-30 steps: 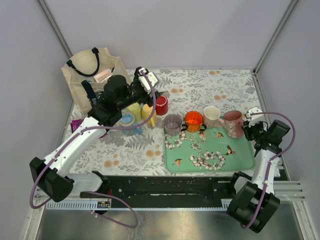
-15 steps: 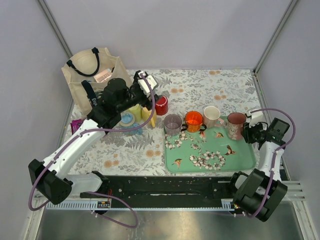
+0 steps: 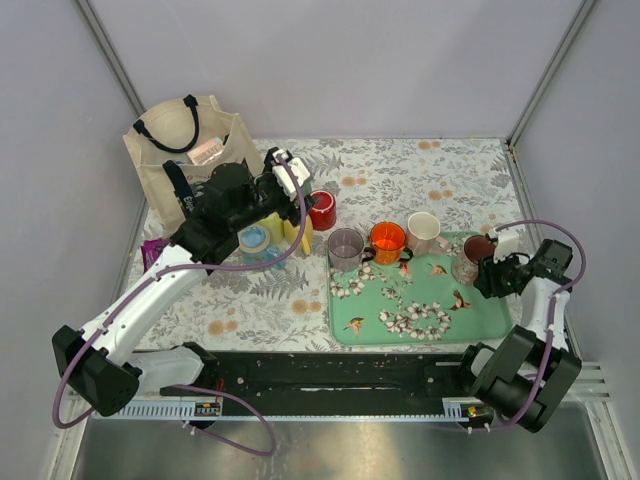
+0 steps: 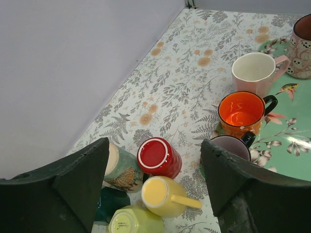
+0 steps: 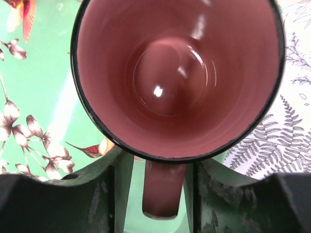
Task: Turn the mug right side up
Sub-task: Place the cup on the tray.
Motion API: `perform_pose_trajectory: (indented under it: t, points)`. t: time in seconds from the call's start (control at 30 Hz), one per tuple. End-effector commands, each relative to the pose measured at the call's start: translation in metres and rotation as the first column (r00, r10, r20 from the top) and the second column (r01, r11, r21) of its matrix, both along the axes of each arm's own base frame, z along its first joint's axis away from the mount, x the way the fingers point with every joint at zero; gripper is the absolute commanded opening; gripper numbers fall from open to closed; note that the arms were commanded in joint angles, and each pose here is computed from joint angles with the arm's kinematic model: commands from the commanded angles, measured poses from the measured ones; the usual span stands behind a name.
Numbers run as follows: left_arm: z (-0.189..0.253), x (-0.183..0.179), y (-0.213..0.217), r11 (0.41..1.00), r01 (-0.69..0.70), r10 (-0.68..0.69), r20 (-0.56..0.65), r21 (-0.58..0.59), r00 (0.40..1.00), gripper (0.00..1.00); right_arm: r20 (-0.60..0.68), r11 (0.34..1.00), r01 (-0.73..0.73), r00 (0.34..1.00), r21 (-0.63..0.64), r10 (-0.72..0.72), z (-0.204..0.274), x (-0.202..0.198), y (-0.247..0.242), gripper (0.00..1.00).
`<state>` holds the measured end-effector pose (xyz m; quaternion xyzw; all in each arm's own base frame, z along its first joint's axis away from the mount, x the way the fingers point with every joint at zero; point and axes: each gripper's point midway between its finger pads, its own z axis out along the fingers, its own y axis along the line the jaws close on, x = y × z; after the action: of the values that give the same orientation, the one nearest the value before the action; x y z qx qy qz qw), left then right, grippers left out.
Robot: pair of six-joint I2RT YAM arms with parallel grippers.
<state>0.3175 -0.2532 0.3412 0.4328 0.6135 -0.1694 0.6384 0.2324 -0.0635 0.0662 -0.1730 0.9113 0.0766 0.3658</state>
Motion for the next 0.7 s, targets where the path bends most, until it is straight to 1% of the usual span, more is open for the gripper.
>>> perform_pose_trajectory:
  t: [0.0, 0.13, 0.27, 0.37, 0.57, 0.67]
  points:
    - [0.021, -0.005, 0.001, 1.0, 0.02, -0.02, 0.065, -0.007, 0.998, 0.79, 0.07, 1.0, 0.021, 0.997, 0.016, -0.022, 0.026, 0.02, -0.006, 0.52]
    - [0.028, -0.002, 0.0, 1.0, 0.023, -0.024, 0.085, 0.013, 0.996, 0.79, 0.109, 0.995, -0.003, 0.994, 0.1, -0.008, 0.035, 0.036, 0.001, 0.5]
    - [0.031, 0.003, 0.001, 1.0, 0.001, 0.0, 0.083, -0.012, 0.997, 0.79, 0.119, 0.992, -0.004, 0.993, 0.129, -0.011, 0.041, 0.053, -0.004, 0.45]
    - [0.028, 0.002, 0.0, 1.0, 0.004, -0.002, 0.085, -0.02, 0.996, 0.79, 0.134, 0.992, -0.015, 0.991, 0.127, -0.003, 0.047, 0.066, -0.01, 0.42]
    - [0.027, -0.002, 0.0, 1.0, 0.013, -0.01, 0.087, -0.028, 0.996, 0.79, 0.144, 0.992, -0.053, 0.989, 0.113, 0.036, 0.057, 0.096, -0.014, 0.41]
    - [0.026, -0.003, 0.001, 1.0, 0.014, -0.012, 0.086, -0.027, 0.996, 0.79, 0.129, 0.99, -0.095, 0.988, 0.1, 0.082, 0.055, 0.106, -0.005, 0.41]
